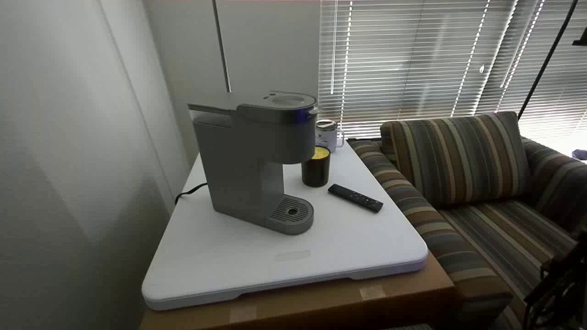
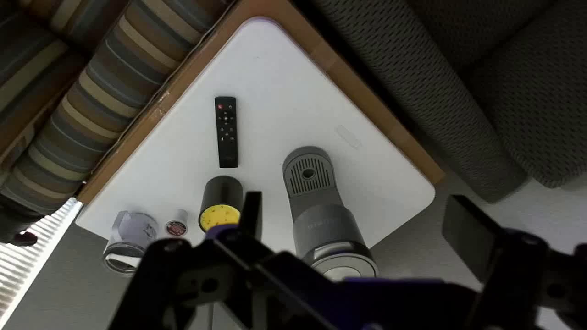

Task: Open the coffee machine chamber

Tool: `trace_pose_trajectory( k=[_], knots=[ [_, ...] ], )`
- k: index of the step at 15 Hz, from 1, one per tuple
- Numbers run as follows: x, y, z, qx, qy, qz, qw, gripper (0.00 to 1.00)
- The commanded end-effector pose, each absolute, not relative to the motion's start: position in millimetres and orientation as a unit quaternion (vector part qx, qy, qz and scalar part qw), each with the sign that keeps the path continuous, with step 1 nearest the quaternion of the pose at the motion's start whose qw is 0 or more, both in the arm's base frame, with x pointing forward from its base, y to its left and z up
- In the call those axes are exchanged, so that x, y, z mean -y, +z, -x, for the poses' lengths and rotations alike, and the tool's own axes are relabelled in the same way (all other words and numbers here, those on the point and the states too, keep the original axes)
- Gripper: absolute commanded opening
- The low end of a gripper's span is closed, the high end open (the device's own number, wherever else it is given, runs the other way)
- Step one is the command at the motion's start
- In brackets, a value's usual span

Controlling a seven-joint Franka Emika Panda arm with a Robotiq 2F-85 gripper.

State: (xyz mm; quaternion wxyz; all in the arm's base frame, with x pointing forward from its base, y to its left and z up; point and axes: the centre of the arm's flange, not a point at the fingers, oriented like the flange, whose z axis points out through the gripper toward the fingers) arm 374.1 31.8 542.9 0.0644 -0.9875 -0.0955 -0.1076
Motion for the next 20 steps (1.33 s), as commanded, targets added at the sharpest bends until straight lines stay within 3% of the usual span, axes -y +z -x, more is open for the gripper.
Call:
trace_pose_trajectory(
  k=[1,11,20],
  knots=[
    [-32,543,-374,0.096,-0.108,0.988,0.064,1.00],
    [-32,543,-374,0.095,-0.108,0.988,0.064,1.00],
    [-28,545,-404,0.100,-0.191,0.974,0.065,1.00]
  ],
)
